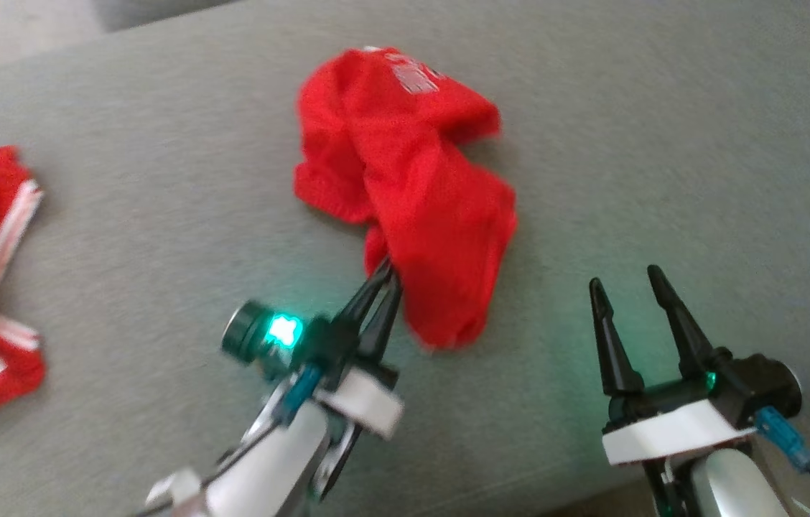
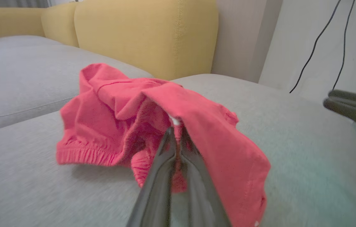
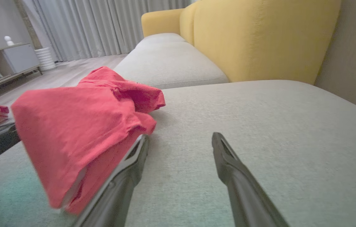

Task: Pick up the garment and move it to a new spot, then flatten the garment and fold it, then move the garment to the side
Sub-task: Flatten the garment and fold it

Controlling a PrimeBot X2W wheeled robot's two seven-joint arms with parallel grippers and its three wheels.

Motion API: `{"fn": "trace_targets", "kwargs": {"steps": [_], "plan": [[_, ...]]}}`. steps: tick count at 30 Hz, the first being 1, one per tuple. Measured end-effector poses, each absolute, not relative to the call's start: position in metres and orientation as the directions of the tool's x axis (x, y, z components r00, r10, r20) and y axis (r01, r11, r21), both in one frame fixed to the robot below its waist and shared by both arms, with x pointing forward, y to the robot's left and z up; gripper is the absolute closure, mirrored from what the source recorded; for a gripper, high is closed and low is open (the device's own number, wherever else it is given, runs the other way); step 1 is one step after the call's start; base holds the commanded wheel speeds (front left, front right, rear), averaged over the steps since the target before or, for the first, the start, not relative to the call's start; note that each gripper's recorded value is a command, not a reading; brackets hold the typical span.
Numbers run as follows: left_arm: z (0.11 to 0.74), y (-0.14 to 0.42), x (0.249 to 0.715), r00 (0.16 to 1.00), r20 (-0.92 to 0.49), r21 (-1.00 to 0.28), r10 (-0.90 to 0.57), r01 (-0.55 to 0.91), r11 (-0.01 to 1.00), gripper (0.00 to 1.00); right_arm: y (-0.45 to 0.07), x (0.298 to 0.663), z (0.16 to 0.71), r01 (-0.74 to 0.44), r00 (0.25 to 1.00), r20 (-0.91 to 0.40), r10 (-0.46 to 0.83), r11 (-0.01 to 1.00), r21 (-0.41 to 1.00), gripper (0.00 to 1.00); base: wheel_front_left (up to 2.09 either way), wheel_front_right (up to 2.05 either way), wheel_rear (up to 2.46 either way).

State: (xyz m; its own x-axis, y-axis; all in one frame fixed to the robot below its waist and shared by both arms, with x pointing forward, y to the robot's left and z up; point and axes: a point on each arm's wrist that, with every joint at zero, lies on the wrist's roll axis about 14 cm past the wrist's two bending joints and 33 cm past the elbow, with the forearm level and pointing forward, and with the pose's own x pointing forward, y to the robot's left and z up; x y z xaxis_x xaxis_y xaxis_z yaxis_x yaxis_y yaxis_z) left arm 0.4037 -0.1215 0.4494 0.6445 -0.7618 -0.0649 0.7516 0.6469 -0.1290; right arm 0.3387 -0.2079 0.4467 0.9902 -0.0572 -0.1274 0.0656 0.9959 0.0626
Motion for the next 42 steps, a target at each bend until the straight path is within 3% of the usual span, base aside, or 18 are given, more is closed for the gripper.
{"fn": "trace_targets", "kwargs": {"steps": [3, 7, 10, 13, 16, 18, 22, 27, 33, 34, 35, 36, 42], "plan": [[0.443, -0.079, 0.397, 0.709, -0.091, -0.050, -0.700, 0.699, 0.714, 1.00, -0.190, 0.344, 0.448, 0.005, 0.993, -0.114, 0.003, 0.997, 0.075, 0.00, 0.00, 0.00, 0.00], [0.462, -0.030, 0.406, 0.788, -0.049, 0.149, -0.614, 0.613, 0.776, 1.00, -0.168, 0.347, 0.451, -0.065, 0.992, -0.097, 0.074, 0.993, 0.096, 0.00, 0.00, 0.00, 0.00], [0.485, -0.036, 0.395, 0.731, -0.027, 0.315, -0.681, 0.653, 0.689, 1.00, -0.151, 0.349, 0.460, -0.121, 0.990, -0.064, 0.128, 0.987, 0.102, 0.00, 0.00, 0.00, 0.00], [0.482, -0.074, 0.357, 0.558, -0.120, 0.379, -0.821, 0.790, 0.482, 1.00, -0.142, 0.349, 0.470, -0.151, 0.987, -0.033, 0.155, 0.983, 0.104, 0.00, 0.00, 0.00, 0.00], [0.453, -0.093, 0.327, 0.445, -0.245, 0.338, -0.862, 0.872, 0.354, 1.00, -0.148, 0.346, 0.471, -0.130, 0.991, -0.029, 0.134, 0.985, 0.108, 0.00, 0.00, 0.00, 0.00], [0.439, -0.093, 0.323, 0.443, -0.282, 0.296, -0.851, 0.884, 0.362, 1.00, -0.157, 0.343, 0.471, -0.101, 0.994, -0.032, 0.105, 0.989, 0.106, 0.00, 0.00, 0.00, 0.00], [0.432, -0.077, 0.334, 0.545, -0.270, 0.180, -0.794, 0.838, 0.514, 1.00, -0.172, 0.336, 0.468, -0.055, 0.997, -0.041, 0.059, 0.993, 0.102, 0.00, 0.00, 0.00, 0.00], [0.405, -0.026, 0.336, 0.674, -0.352, 0.040, -0.650, 0.704, 0.709, 1.00, -0.165, 0.327, 0.462, -0.068, 0.995, -0.062, 0.076, 0.991, 0.112, 0.00, 0.00, 0.00, 0.00], [0.390, 0.016, 0.318, 0.748, -0.383, -0.134, -0.542, 0.536, 0.834, 1.00, -0.148, 0.330, 0.468, -0.128, 0.990, -0.037, 0.133, 0.985, 0.116, 0.00, 0.00, 0.00, 0.00], [0.393, 0.015, 0.316, 0.748, -0.369, -0.150, -0.551, 0.537, 0.830, 0.97, -0.146, 0.330, 0.469, -0.134, 0.990, -0.035, 0.139, 0.984, 0.116, 0.00, 0.00, 0.00, 0.00], [0.396, 0.012, 0.312, 0.740, -0.357, -0.157, -0.570, 0.554, 0.818, 0.53, -0.145, 0.330, 0.469, -0.139, 0.989, -0.034, 0.144, 0.983, 0.116, 0.00, 0.00, 0.00, 0.00], [0.398, 0.008, 0.309, 0.729, -0.348, -0.160, -0.590, 0.574, 0.803, 0.00, -0.143, 0.330, 0.469, -0.144, 0.988, -0.034, 0.149, 0.983, 0.116, 0.00, 0.00, 0.00, 0.00], [0.401, 0.001, 0.299, 0.695, -0.338, -0.118, -0.635, 0.638, 0.761, 0.00, -0.141, 0.326, 0.465, -0.149, 0.987, -0.047, 0.155, 0.982, 0.119, 0.00, 0.00, 0.00, 0.00]]}}
